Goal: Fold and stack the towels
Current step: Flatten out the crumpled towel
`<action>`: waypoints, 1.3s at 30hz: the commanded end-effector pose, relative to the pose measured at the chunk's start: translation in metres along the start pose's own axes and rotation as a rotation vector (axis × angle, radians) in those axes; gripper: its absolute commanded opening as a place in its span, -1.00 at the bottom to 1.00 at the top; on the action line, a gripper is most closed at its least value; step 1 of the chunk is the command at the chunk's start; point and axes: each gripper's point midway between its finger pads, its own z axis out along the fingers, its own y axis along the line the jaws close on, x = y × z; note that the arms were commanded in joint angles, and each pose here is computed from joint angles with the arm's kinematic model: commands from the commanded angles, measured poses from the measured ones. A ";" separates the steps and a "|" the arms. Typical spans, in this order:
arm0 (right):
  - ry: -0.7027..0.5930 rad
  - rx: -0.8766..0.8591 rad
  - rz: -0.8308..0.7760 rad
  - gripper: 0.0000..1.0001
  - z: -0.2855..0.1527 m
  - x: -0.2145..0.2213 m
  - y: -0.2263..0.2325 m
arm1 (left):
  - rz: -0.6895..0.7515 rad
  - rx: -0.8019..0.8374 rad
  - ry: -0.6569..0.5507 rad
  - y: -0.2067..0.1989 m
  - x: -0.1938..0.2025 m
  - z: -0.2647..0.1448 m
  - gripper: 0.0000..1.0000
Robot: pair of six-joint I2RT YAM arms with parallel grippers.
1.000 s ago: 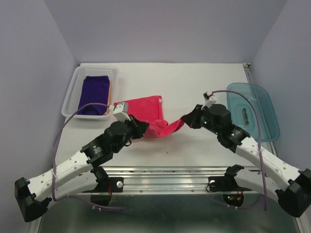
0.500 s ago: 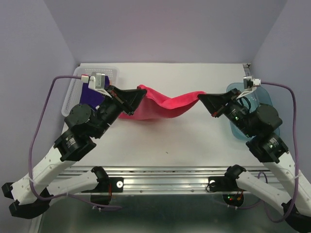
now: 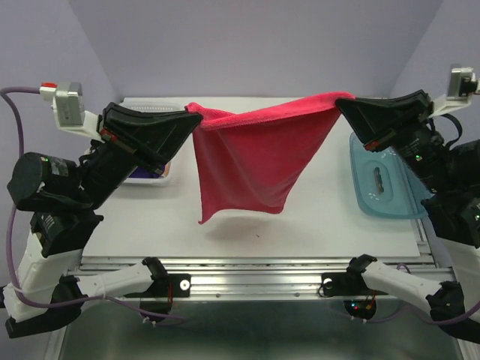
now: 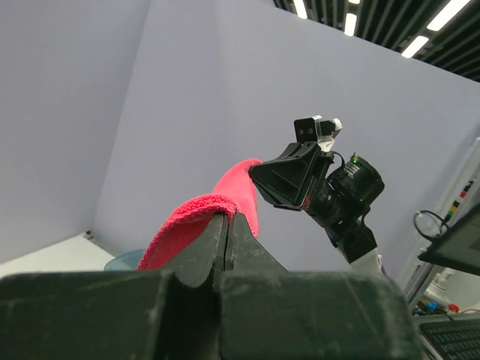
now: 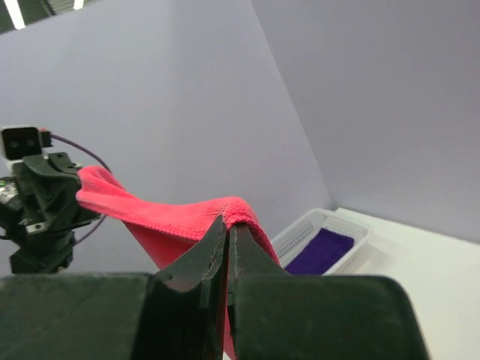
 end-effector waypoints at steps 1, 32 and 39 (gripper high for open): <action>-0.073 -0.152 -0.033 -0.99 -0.021 -0.049 0.052 | 0.007 0.165 -0.045 -0.042 -0.032 -0.006 -1.00; -0.114 0.771 -0.300 -0.99 0.040 0.064 -0.213 | 0.100 -0.674 0.013 0.275 0.100 0.045 -1.00; 0.014 0.790 -0.264 -0.99 0.075 0.110 -0.312 | 0.116 -0.758 0.064 0.363 0.109 0.055 -1.00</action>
